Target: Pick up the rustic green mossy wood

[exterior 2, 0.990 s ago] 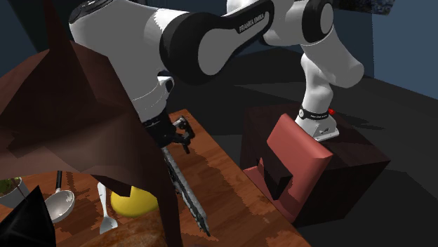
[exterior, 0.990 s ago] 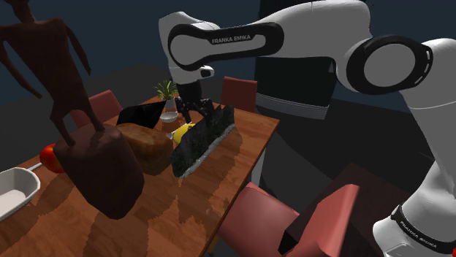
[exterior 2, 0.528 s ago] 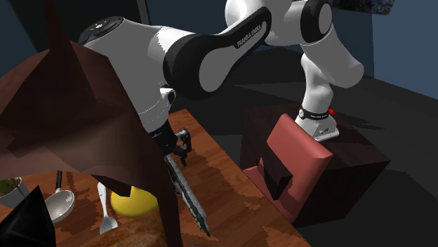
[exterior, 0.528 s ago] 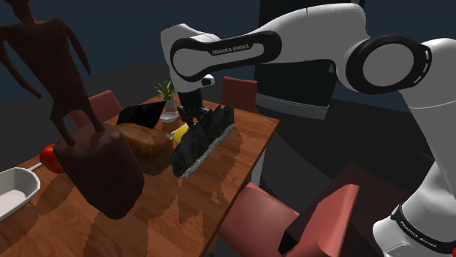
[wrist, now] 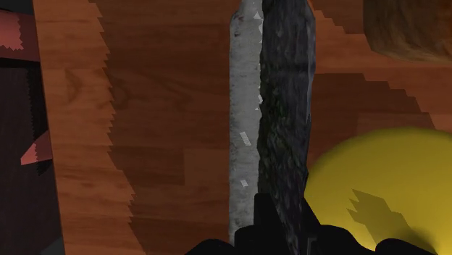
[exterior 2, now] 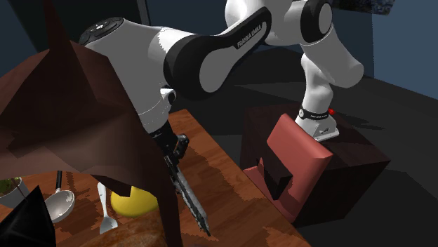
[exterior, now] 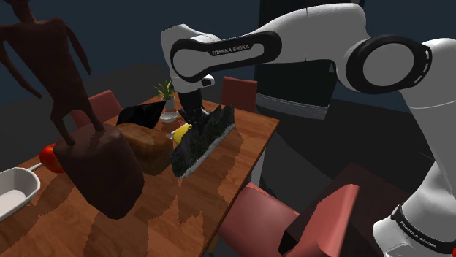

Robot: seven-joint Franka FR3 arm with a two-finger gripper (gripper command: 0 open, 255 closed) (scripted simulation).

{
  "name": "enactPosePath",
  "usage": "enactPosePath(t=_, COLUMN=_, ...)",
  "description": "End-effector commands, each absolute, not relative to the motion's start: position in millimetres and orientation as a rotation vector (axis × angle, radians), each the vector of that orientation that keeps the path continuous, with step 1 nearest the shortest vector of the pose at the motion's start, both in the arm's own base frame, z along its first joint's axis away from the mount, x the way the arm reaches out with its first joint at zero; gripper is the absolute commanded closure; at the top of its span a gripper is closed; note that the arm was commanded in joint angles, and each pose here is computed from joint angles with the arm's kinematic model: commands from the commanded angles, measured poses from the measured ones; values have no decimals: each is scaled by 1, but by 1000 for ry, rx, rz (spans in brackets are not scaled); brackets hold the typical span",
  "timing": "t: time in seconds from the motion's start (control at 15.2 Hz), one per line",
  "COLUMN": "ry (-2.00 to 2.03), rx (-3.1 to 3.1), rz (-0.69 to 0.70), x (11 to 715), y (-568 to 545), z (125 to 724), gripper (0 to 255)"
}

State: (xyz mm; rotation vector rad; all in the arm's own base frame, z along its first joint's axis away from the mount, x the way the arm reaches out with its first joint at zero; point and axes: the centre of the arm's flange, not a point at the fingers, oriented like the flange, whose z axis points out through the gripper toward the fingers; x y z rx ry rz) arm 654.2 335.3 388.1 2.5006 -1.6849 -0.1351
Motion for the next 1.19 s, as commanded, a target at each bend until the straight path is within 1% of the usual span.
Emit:
enactPosePath(t=0.0, ry=-1685, rx=2500, rz=-135, x=655, y=335, z=388, gripper=255)
enactPosePath(t=0.99, ry=-1685, rx=2500, rz=-135, x=655, y=335, z=468, gripper=255)
enactPosePath(t=1.12, ry=-1685, rx=2500, rz=-135, x=655, y=335, z=468, gripper=255)
